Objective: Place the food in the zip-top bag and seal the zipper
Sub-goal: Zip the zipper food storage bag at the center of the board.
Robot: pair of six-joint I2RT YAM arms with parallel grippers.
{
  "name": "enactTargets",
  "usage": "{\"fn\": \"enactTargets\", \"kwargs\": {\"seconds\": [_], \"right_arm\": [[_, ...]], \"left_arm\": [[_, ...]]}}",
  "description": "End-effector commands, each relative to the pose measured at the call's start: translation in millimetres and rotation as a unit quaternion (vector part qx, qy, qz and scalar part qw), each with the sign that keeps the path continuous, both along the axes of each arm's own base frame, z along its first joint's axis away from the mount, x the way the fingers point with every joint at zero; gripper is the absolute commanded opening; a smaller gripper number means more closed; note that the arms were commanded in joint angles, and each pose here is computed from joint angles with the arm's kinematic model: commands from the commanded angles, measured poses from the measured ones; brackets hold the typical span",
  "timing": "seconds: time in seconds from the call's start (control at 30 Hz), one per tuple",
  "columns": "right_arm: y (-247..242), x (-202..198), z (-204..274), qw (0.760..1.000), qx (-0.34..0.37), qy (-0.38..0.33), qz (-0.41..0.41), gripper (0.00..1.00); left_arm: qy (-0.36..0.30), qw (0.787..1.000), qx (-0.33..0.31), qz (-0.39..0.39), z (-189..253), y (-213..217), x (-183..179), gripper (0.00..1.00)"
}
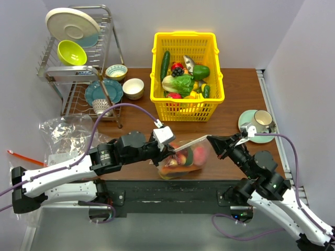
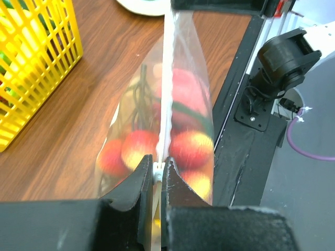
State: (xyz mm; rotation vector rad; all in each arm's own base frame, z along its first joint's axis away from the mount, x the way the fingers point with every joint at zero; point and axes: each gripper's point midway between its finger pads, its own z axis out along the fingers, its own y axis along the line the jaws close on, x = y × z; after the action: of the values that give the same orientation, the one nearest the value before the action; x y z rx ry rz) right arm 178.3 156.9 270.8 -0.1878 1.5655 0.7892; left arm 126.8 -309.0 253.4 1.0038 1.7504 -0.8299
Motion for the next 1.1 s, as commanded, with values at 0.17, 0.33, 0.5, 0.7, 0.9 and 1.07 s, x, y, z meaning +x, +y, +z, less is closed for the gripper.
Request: {"fn": "enactTargets", "kwargs": {"seconds": [0.17,0.33,0.5,0.7,0.9,1.07], "right_arm": [[-77,29,40,0.976,-0.05,-0.05,-0.205,0.0],[-89,32,48,0.968,-0.076,-0.057,-0.234,0.0],[-99,34,54,0.959,-0.1,-0.061,-0.257,0.0],[-97,36,50,0.959,-0.103,-0.055,-0.259,0.0],[-94,40,41,0.958,-0.109,-0.043,-0.261,0.0],[-71,46,33,0.969,-0.106,-0.027,-0.22,0.0]], "left_arm": [[0.028,0.996,0.078,0.033,-20,27,0,0.0],[0.032,0.994,0.098,0.044,-28,30,3,0.0],[0.031,0.991,0.113,0.057,-31,33,7,0.0],[0.027,0.986,0.134,0.098,-33,41,19,0.0],[0.015,0.966,0.159,0.205,-33,67,43,0.0],[0.005,0.954,0.147,0.262,-24,79,61,0.0]]}}
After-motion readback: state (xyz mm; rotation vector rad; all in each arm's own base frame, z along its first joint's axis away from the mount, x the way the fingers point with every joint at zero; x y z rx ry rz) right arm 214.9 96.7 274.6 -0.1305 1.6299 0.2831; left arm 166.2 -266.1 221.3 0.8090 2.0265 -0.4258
